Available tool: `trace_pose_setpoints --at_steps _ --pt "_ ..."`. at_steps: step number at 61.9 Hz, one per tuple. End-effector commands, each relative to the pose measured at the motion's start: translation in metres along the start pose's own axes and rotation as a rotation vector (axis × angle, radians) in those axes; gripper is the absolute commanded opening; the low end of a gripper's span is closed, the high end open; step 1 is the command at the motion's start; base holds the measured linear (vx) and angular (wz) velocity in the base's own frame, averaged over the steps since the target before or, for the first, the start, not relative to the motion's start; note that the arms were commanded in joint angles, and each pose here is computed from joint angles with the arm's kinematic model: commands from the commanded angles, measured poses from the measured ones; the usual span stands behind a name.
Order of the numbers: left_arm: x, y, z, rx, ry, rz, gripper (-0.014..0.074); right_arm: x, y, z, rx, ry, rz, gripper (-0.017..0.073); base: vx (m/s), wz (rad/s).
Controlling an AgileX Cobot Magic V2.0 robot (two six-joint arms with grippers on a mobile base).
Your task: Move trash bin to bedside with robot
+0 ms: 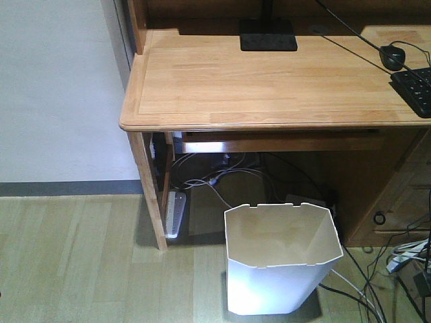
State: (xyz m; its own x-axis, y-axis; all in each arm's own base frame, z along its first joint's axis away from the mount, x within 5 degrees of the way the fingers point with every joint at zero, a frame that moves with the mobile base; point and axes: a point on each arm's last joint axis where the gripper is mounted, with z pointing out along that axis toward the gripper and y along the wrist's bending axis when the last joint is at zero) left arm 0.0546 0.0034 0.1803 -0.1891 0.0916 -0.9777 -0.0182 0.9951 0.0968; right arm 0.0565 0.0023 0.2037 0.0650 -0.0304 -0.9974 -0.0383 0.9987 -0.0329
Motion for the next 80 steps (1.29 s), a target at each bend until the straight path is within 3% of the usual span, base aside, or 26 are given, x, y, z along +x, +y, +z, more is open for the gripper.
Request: trace_pose_setpoints --at_steps 1,16,24,33,46,58,80 --pt "0.002 -0.002 0.002 0.012 -0.056 -0.011 -0.0006 -0.002 0.0 -0.001 0.004 -0.07 -0.012 -0.001 0.0 0.0" --pt "0.002 -0.002 0.002 0.012 -0.056 -0.011 -0.0006 -0.002 0.0 -0.001 0.004 -0.073 -0.012 -0.001 0.0 0.0" --pt "0.002 -0.002 0.002 0.012 -0.056 -0.011 -0.0006 -0.009 0.0 -0.001 0.005 -0.144 -0.054 -0.001 0.0 0.0" --pt "0.002 -0.002 0.002 0.012 -0.056 -0.011 -0.0006 -0.017 -0.001 -0.002 0.007 -0.127 -0.014 -0.001 0.0 0.0" --pt "0.002 -0.002 0.002 0.012 -0.056 -0.011 -0.0006 -0.035 -0.002 0.009 0.004 0.043 -0.01 -0.001 0.0 0.0" --pt "0.002 -0.002 0.002 0.012 -0.056 -0.011 -0.0006 -0.048 -0.002 0.037 -0.001 0.216 0.029 -0.001 0.0 0.0" --pt "0.002 -0.002 0.002 0.012 -0.056 -0.011 -0.0006 -0.045 0.0 0.086 -0.017 0.693 0.076 -0.001 0.0 0.0"
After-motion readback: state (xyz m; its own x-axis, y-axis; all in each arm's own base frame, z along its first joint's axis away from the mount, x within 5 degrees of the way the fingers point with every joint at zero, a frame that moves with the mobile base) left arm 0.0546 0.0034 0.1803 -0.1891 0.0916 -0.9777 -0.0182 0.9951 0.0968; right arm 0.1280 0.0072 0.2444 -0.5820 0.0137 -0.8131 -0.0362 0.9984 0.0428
